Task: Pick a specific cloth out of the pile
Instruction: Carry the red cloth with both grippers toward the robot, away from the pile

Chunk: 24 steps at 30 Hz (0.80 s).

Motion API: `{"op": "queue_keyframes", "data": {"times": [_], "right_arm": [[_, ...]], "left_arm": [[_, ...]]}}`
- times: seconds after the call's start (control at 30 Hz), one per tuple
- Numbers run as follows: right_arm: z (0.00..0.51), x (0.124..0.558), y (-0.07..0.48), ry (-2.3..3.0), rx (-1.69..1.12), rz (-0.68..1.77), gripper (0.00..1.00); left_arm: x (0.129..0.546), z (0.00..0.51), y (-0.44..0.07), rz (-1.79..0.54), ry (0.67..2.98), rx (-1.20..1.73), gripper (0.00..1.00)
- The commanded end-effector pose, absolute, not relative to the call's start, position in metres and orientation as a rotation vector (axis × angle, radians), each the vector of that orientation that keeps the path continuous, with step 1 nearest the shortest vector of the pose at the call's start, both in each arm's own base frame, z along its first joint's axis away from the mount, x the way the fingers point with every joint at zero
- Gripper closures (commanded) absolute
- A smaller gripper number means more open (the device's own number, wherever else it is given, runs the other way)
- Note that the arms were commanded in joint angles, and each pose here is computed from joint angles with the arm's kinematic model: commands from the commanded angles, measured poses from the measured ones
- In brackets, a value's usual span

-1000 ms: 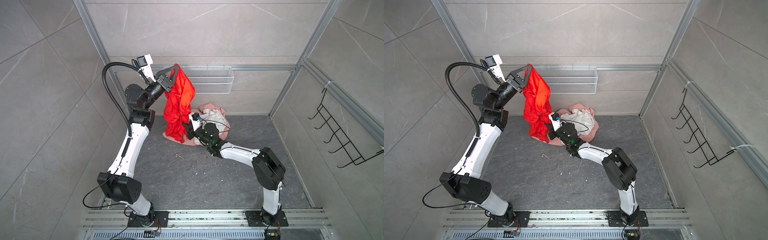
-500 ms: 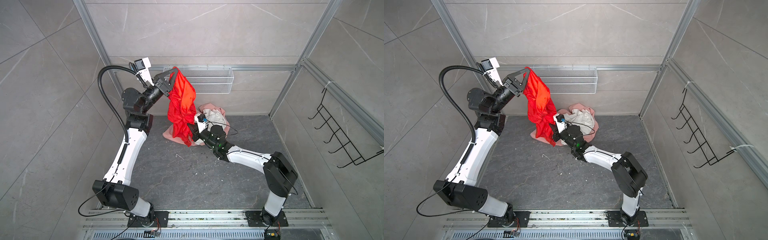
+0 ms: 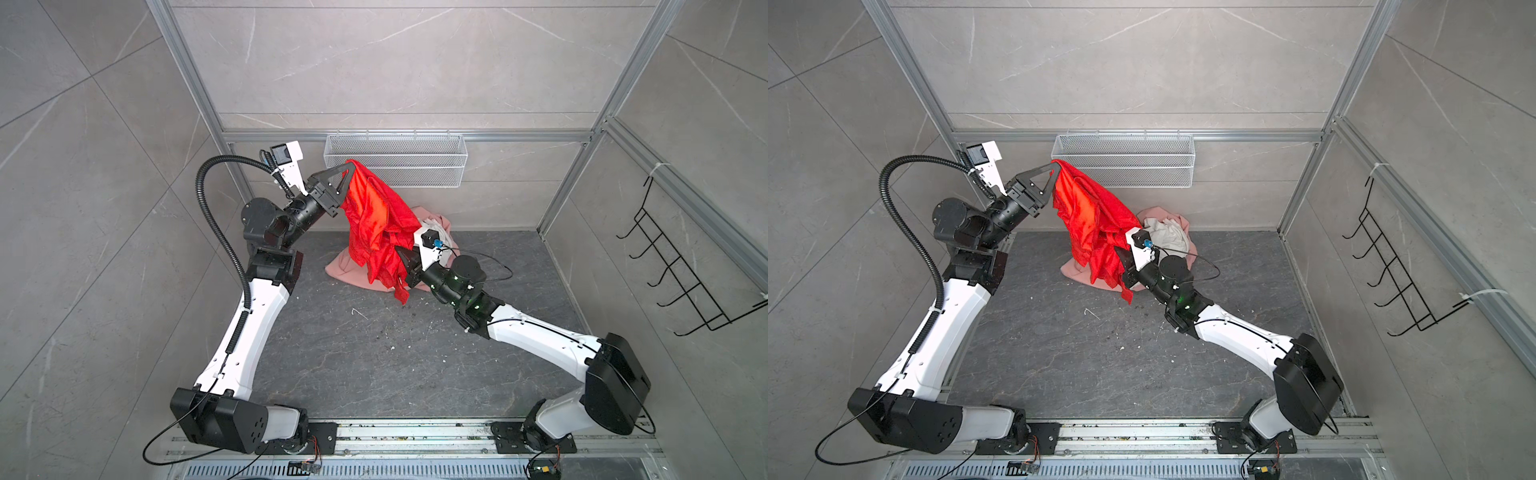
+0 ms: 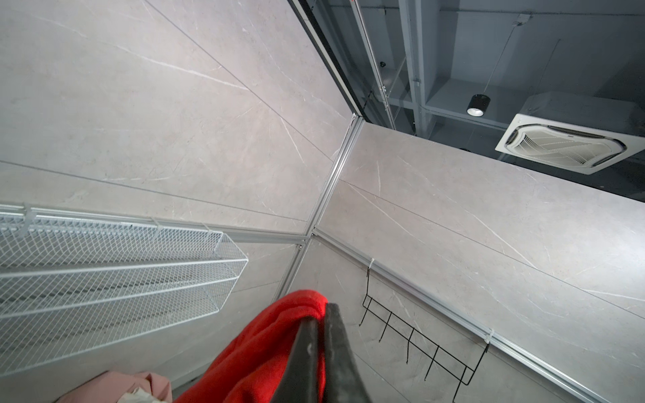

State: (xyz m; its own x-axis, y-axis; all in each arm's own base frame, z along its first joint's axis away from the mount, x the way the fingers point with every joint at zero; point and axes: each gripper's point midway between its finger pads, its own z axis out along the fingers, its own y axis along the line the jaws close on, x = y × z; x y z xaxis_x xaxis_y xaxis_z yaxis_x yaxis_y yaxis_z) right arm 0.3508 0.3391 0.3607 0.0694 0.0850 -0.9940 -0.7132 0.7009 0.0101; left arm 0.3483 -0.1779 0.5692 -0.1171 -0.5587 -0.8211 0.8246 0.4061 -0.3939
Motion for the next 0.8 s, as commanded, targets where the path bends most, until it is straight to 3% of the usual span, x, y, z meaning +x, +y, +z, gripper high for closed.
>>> {"op": "queue_keyframes", "data": {"times": [0.0, 0.3, 0.77], "right_arm": [[0.37, 0.336, 0.329, 1.381, -0.593, 0.642, 1.0], [0.365, 0.313, 0.308, 1.456, -0.618, 0.64, 1.0], [0.354, 0.299, 0.287, 1.51, -0.586, 0.625, 1.0]], "left_arm": [[0.318, 0.587, -0.17, -1.171, 1.119, 0.317, 1.0], [0.306, 0.561, -0.168, -1.178, 1.174, 0.286, 1.0], [0.278, 0.492, -0.212, -1.273, 1.35, 0.323, 1.0]]}}
